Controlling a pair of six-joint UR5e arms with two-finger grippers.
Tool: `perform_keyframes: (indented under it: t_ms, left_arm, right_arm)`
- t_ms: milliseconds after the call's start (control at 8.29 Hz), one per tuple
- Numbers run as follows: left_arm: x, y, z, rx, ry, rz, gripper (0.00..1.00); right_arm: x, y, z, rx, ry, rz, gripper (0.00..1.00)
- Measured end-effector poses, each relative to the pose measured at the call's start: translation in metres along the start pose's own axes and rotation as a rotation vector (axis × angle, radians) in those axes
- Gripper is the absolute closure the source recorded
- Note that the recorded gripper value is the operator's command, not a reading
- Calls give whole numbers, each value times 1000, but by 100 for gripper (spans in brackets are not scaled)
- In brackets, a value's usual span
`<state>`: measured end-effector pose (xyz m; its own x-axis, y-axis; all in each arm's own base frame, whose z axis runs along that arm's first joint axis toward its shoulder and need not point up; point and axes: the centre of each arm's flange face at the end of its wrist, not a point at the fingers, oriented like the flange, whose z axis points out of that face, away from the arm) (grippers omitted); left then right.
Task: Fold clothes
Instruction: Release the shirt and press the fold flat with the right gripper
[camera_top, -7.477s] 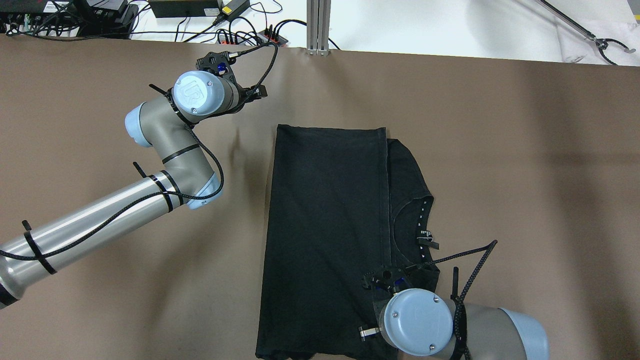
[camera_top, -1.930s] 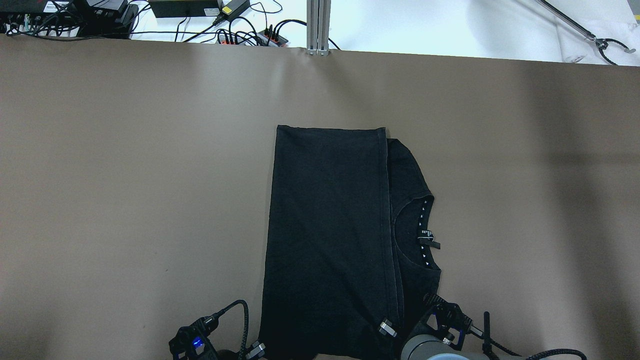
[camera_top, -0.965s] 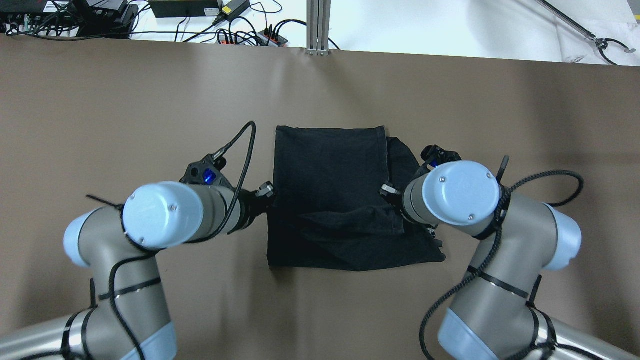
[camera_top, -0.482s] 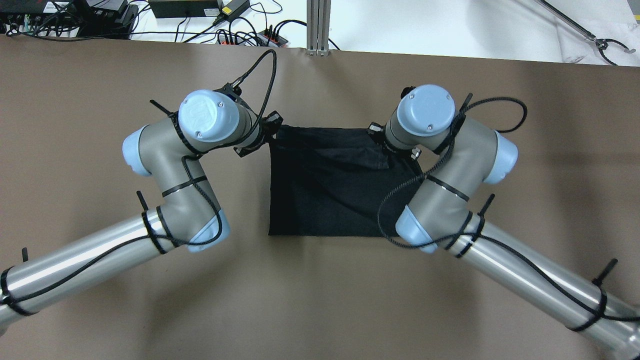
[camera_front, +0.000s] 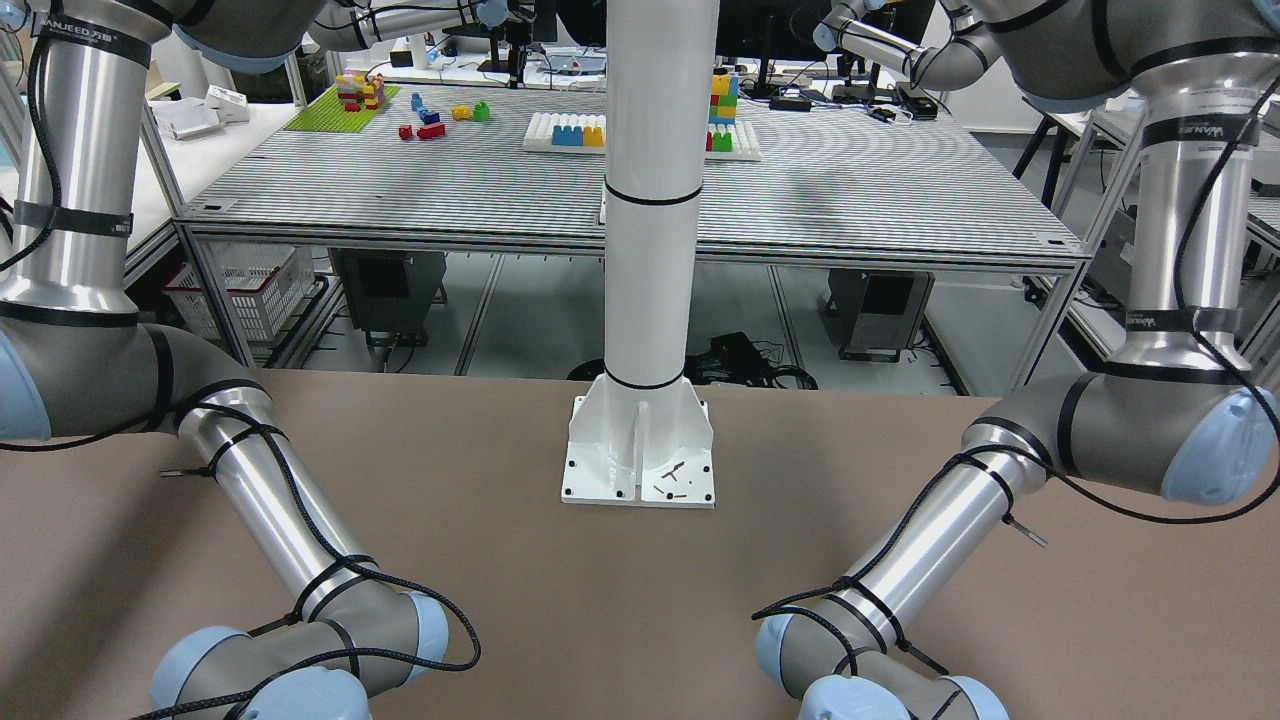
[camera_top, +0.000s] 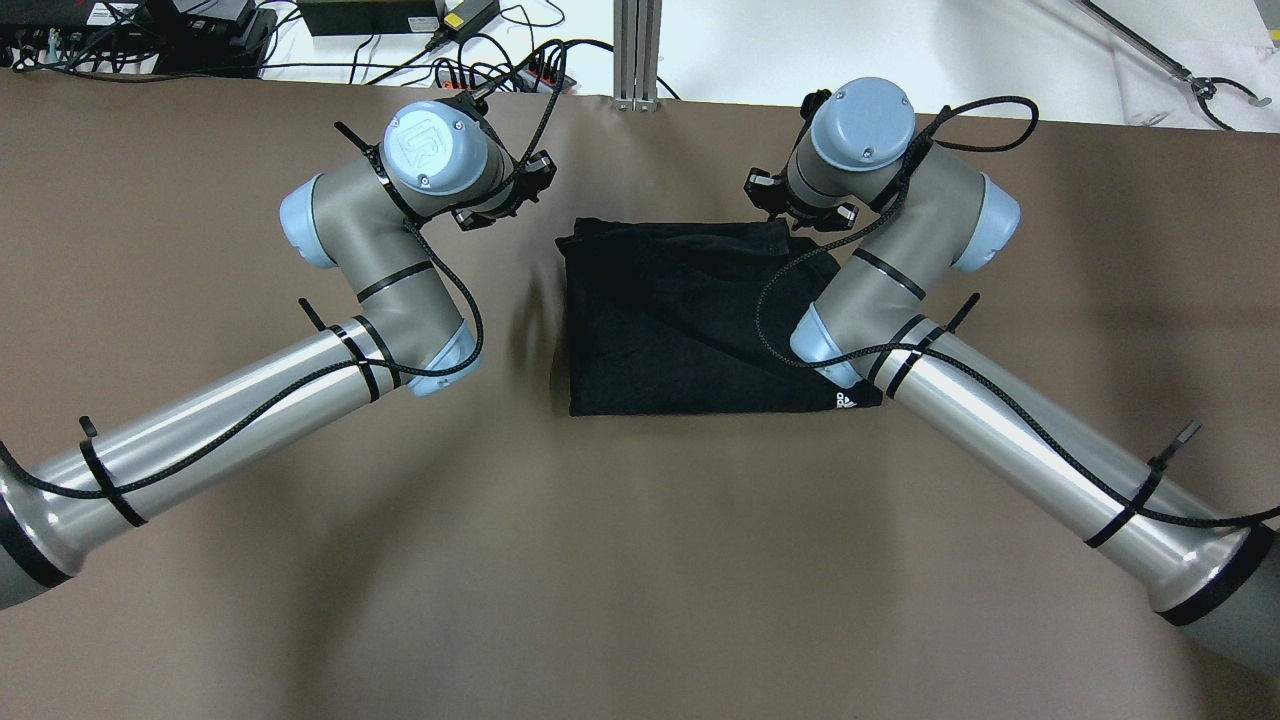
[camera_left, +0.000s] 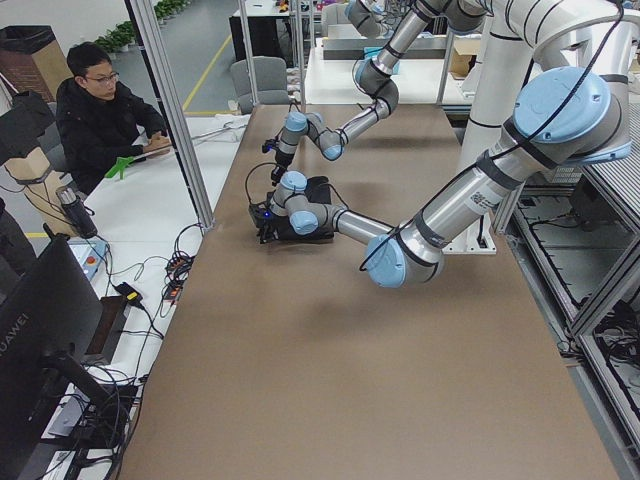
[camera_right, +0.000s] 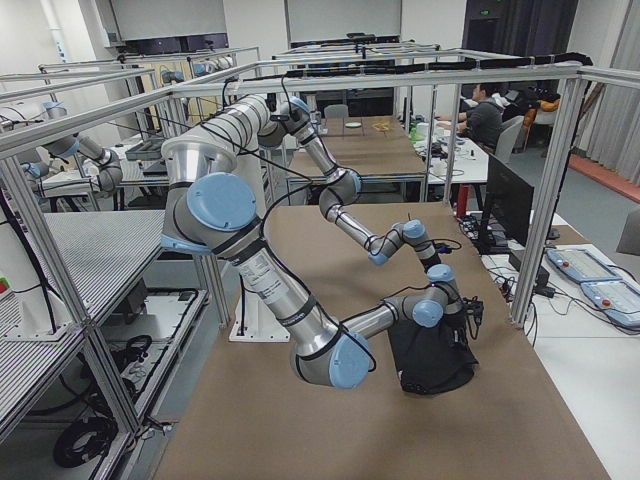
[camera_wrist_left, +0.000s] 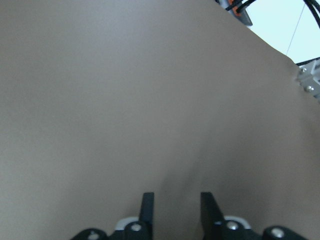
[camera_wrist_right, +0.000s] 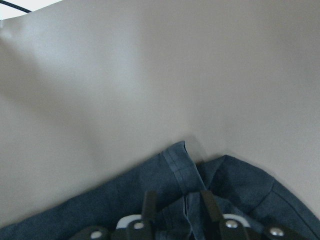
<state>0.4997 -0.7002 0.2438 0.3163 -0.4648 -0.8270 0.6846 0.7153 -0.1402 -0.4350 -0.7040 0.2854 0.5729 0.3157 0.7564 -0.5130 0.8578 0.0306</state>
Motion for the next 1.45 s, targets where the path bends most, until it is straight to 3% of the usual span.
perform_keyframes:
  t_ms: [362, 603, 844, 1206, 1447]
  left_arm:
    - [-1, -35, -3, 36, -6, 52, 5]
    - [-1, -55, -10, 49, -7, 129, 5]
    - [-2, -68, -14, 59, -7, 153, 5]
    - [-2, -75, -16, 62, -5, 152, 5]
    - [-2, -74, -16, 62, -2, 141, 5]
  right_arm:
    - [6, -30, -11, 31, -4, -90, 5]
    - [4, -29, -19, 32, -16, -197, 5]
    - [-9, 4, -28, -9, -30, -324, 5]
    - [-24, 74, -3, -56, 66, -569, 5]
    - [-23, 94, 14, -55, 116, -653, 5]
